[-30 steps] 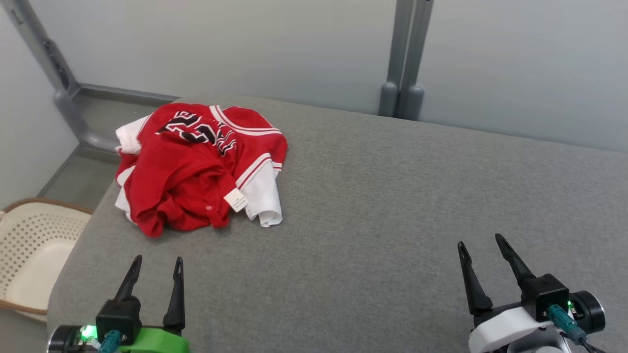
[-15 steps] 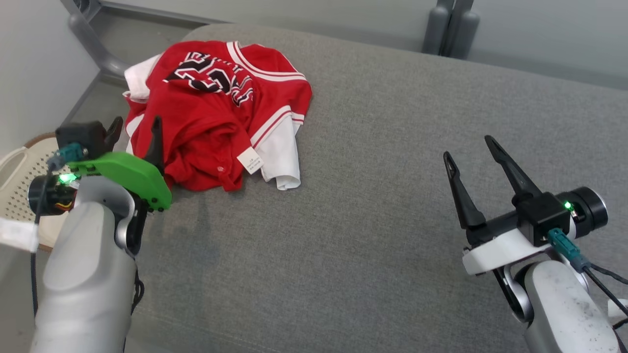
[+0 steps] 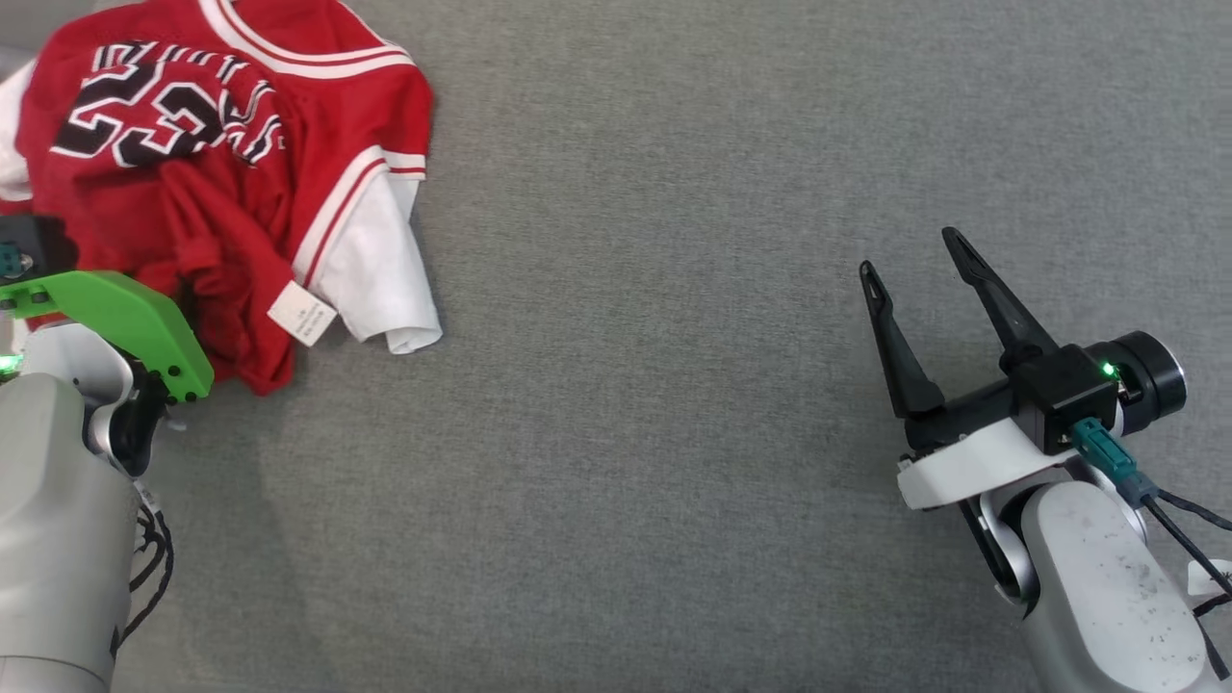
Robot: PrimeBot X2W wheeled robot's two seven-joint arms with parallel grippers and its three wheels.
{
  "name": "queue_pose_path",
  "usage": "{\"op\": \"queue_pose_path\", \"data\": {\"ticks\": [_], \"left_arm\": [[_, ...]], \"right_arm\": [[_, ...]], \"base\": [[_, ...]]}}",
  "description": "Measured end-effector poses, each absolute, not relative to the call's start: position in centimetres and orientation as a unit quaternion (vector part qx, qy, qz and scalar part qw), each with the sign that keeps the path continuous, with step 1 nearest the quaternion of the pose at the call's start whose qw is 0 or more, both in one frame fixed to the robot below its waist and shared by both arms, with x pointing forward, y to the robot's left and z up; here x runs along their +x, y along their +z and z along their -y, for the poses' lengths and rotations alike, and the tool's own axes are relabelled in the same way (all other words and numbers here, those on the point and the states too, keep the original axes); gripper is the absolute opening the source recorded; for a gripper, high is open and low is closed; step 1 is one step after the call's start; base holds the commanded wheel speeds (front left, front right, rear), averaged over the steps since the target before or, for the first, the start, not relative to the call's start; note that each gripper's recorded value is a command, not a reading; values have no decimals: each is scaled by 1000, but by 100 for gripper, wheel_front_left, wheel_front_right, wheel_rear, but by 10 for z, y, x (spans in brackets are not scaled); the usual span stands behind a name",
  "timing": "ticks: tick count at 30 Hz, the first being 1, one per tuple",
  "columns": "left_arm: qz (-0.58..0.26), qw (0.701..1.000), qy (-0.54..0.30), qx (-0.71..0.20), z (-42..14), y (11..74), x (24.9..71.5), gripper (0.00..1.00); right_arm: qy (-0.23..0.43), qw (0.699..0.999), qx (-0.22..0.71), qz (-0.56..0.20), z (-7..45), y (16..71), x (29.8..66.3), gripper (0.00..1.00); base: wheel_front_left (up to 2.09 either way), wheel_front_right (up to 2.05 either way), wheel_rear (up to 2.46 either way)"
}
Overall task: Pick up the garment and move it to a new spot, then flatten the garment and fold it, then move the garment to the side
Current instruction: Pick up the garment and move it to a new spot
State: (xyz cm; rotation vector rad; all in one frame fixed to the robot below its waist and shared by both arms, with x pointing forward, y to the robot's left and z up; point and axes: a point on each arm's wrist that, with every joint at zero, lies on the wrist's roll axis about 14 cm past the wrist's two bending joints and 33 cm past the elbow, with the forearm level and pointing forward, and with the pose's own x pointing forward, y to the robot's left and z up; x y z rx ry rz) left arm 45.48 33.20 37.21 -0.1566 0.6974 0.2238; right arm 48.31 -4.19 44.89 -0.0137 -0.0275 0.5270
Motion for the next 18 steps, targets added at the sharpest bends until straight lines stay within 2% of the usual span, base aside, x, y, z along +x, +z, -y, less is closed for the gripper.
{"op": "queue_pose_path", "data": {"ticks": [4,11,18], "left_arm": [[-324,941,79,-54,-317,370,476,0],[-282,956,71,-38,-329,396,473,0],[-167,984,44,-32,-332,489,478,0]], "right_arm": [[233,972,-8,-1,62,440,482,100],[208,978,7,-27,72,434,457,100],[184,982,18,-28,83,449,423,100]], "base": [[0,0,0],[0,0,0],[0,0,0]]}}
